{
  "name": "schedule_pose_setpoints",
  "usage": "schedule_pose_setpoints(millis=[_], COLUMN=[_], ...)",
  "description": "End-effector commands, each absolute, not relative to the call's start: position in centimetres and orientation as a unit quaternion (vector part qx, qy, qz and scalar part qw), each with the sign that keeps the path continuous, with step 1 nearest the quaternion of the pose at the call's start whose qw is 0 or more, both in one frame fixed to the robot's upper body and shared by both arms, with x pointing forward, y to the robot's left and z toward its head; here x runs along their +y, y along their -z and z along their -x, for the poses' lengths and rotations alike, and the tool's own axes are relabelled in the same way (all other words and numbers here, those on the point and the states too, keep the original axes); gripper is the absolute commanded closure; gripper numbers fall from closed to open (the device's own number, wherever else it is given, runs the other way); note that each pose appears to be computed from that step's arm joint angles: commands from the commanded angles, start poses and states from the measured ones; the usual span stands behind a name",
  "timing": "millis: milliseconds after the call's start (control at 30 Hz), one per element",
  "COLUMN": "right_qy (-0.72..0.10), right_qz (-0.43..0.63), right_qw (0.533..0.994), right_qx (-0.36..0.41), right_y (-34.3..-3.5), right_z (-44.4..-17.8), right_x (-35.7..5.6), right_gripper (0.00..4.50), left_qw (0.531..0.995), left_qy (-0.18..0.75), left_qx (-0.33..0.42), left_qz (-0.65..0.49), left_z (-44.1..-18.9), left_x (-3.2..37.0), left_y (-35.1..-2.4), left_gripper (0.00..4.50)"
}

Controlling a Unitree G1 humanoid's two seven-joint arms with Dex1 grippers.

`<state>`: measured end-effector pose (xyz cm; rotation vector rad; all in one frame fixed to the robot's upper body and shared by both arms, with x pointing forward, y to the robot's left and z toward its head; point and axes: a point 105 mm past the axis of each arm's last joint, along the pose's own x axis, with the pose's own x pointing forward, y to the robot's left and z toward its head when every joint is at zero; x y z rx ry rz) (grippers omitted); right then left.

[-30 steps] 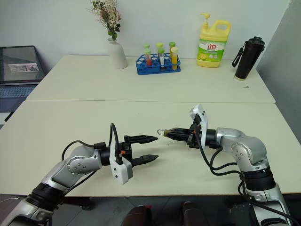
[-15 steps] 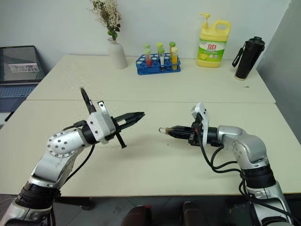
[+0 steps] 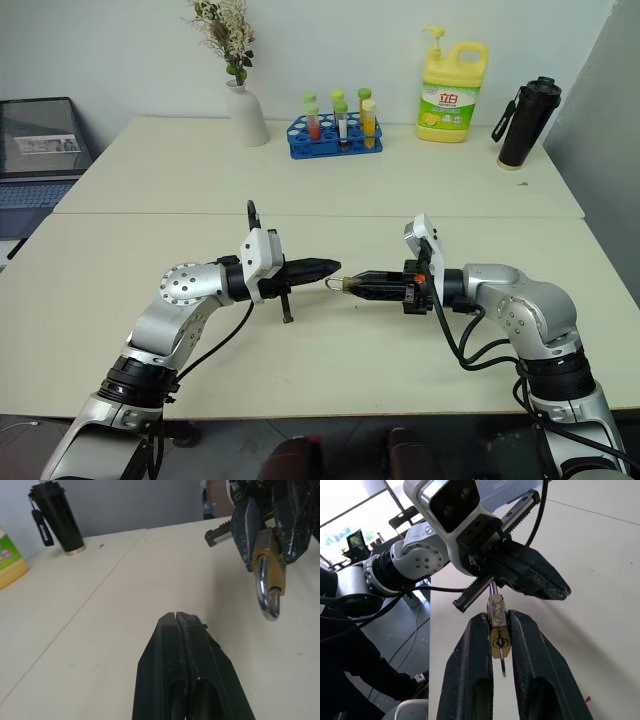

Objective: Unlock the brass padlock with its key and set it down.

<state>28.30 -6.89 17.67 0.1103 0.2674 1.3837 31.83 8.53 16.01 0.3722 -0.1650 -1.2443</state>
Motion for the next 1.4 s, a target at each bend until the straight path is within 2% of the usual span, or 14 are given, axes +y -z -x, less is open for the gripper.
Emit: schedule_pose_setpoints(millis=[33, 600, 933, 1400], right_qy=[-0.644, -0.633, -0.630, -0.634], right_qz=[-0.046, -0.044, -0.038, -0.037], right_qw=[0.758, 0.767, 0.768, 0.765], right_qx=[0.095, 0.101, 0.107, 0.108], right_y=[-19.1, -18.9, -18.4, -18.1], right_z=[-27.9, -28.6, -28.6, -28.5], right_x=[-6.8, -7.2, -7.3, -7.2], right_gripper=[4.34, 4.34, 4.34, 4.34], left_qw=[0.777, 0.766, 0.769, 0.784], left_qy=[0.601, 0.628, 0.632, 0.616], left_qx=[-0.083, -0.050, -0.047, -0.047], left_qz=[-0.164, -0.127, -0.089, -0.051], left_z=[-30.9, -28.3, -27.5, -28.1], left_x=[8.1, 8.0, 8.3, 8.3], left_y=[-16.9, -17.0, -18.6, -19.6], left_gripper=[4.50, 4.50, 4.50, 4.50])
